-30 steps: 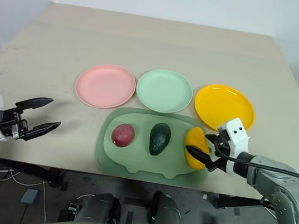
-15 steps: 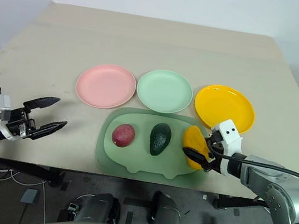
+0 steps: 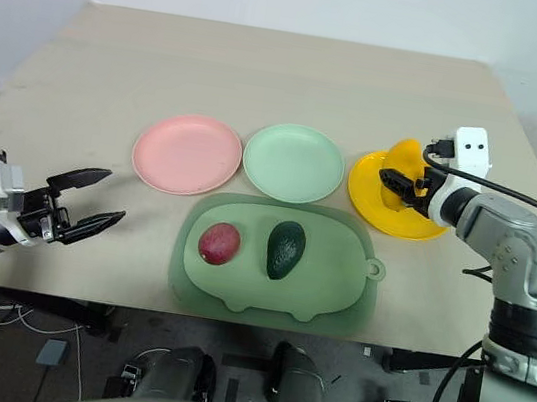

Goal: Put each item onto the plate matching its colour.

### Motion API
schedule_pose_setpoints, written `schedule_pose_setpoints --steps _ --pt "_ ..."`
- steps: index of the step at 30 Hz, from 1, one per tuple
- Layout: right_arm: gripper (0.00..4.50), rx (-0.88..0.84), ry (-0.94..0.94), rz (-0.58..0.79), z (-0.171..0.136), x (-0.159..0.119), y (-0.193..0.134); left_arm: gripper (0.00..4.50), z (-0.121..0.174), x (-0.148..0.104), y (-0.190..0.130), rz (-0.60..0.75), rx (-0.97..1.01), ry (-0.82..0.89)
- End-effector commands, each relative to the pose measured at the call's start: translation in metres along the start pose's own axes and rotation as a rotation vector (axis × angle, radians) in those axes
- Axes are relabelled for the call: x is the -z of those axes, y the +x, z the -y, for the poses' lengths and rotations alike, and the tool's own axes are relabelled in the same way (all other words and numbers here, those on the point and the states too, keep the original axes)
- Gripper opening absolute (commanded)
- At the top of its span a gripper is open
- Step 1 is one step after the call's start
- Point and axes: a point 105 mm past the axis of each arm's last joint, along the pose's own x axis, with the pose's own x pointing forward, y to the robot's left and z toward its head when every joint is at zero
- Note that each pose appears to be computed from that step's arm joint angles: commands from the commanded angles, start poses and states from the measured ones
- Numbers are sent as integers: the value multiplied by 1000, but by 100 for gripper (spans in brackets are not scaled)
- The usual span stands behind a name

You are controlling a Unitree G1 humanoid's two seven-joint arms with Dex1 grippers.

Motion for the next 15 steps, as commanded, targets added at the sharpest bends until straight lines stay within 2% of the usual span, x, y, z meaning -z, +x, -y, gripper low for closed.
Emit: schedule_pose_setpoints --steps 1,6,8,10,15 --pt "327 75 -49 3 15 -5 12 450 -2 -5 1 8 -3 35" --pt "327 90 -69 -17 21 -1 22 450 1 -5 0 8 -9 36" --pt "398 73 -79 -17 19 -3 22 450 1 -4 -1 7 -12 35" --pt "449 38 -87 -6 16 -9 16 450 2 -4 -2 6 -15 34" --pt "449 -79 -141 13 -5 -26 -14 450 3 -4 -2 6 -16 33"
